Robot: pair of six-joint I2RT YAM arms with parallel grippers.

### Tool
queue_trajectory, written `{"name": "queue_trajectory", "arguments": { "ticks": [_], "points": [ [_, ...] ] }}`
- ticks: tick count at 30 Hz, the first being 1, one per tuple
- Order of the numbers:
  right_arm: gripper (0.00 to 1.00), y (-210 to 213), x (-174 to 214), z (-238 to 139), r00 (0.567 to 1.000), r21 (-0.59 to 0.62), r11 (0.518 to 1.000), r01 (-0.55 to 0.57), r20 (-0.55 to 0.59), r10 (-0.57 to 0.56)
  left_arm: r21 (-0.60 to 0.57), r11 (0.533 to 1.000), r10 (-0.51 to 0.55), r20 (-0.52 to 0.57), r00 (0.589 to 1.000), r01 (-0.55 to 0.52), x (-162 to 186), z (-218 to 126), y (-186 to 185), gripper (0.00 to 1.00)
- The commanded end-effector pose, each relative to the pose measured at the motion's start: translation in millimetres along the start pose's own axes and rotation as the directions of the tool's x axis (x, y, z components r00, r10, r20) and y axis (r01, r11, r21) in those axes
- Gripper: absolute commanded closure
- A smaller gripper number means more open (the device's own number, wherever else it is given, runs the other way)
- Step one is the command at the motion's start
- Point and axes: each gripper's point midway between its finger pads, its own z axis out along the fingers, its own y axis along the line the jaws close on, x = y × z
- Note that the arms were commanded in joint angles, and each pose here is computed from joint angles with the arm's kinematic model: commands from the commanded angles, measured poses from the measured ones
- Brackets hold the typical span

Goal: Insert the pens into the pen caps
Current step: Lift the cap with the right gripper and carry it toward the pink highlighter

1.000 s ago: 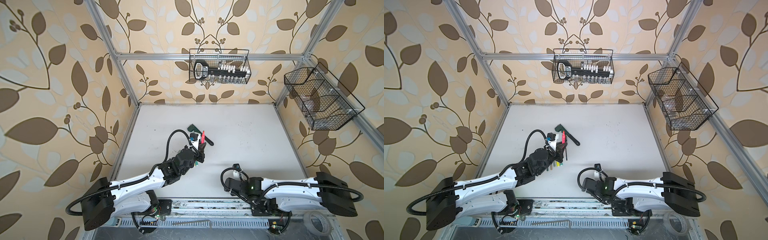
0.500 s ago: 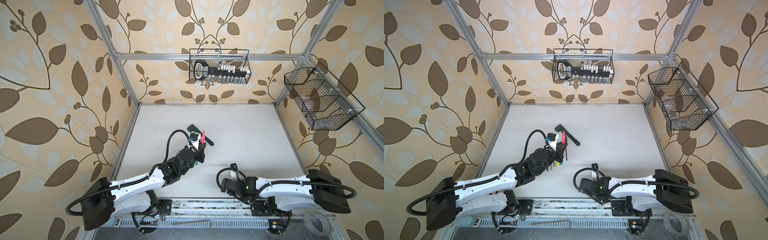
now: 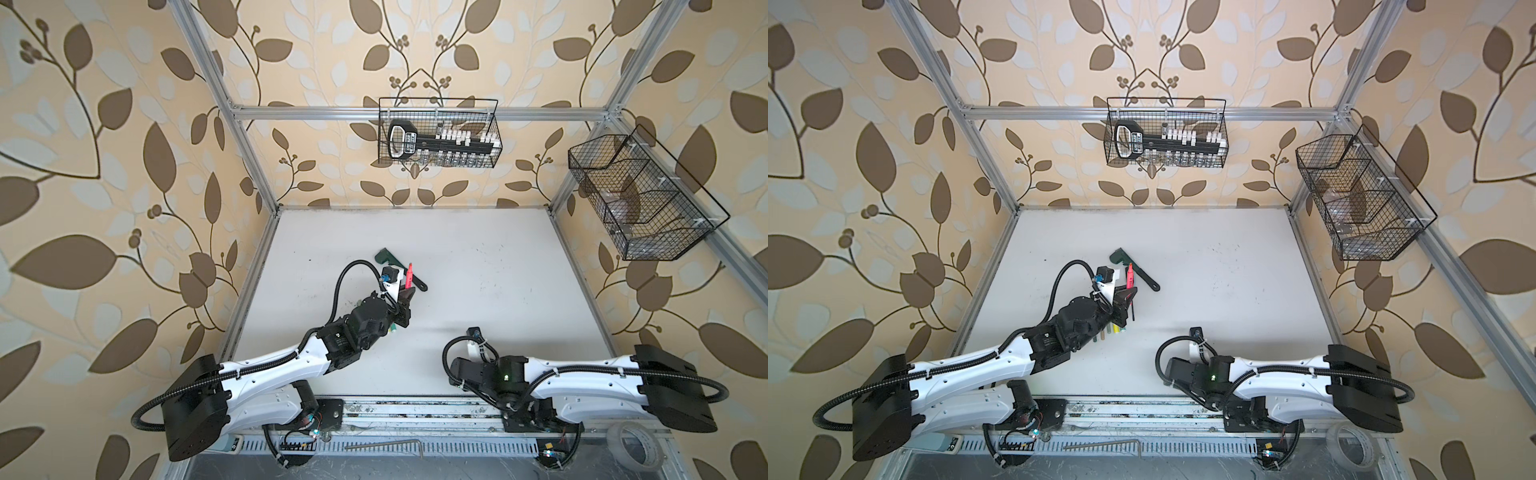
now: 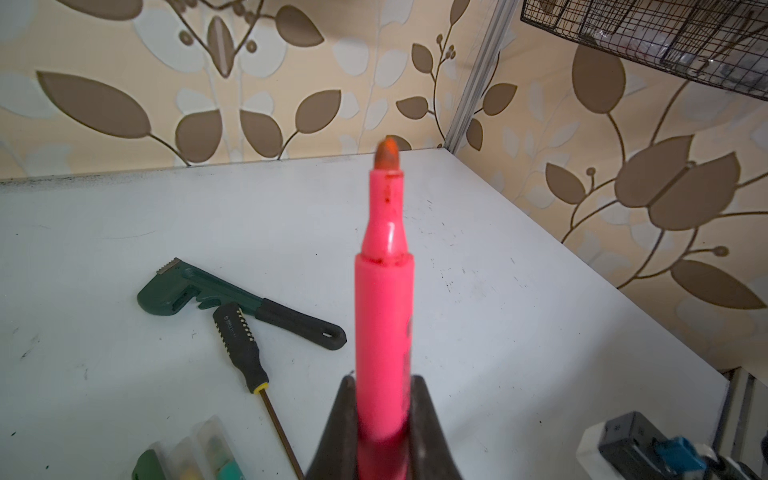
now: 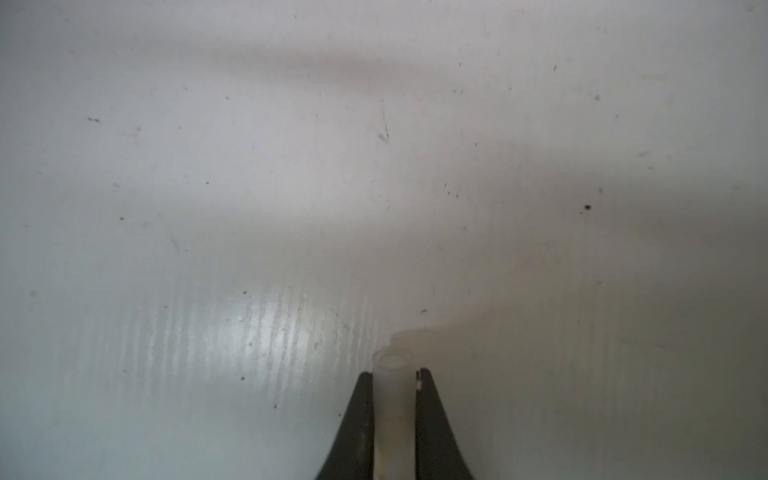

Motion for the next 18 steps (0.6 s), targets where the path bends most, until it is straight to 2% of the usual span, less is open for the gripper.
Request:
{"name": "queue_trajectory", "arguments": {
  "ticks": [1,6,11,18],
  "points": [
    [0.96,-5.4,-20.4,-8.8,0.990,-0.031,0.995,-0.090,0.103,0.093,0.096,0.995,0.002,0.047,0.999,-0.006,-10.9,-1.4,-15.9,1.00],
    [0.99,2.8,-58.8,-33.7,0.949,-0.165,0.971,-0.174,0.234,0.210,0.111,0.994,0.012,0.040,0.999,-0.017,-9.3,-1.2,-18.6,1.00],
    [1.00,9.5,-102.6,-68.3,0.889,-0.287,0.932,-0.221,0.334,0.313,0.137,0.990,0.018,0.046,0.999,-0.024,-10.5,-3.6,-23.2,1.00],
    [1.00,23.1,-153.4,-118.9,0.803,-0.415,0.883,-0.217,0.439,0.404,0.202,0.978,0.033,0.061,0.998,-0.045,-10.2,-8.8,-34.0,1.00]
  ]
}}
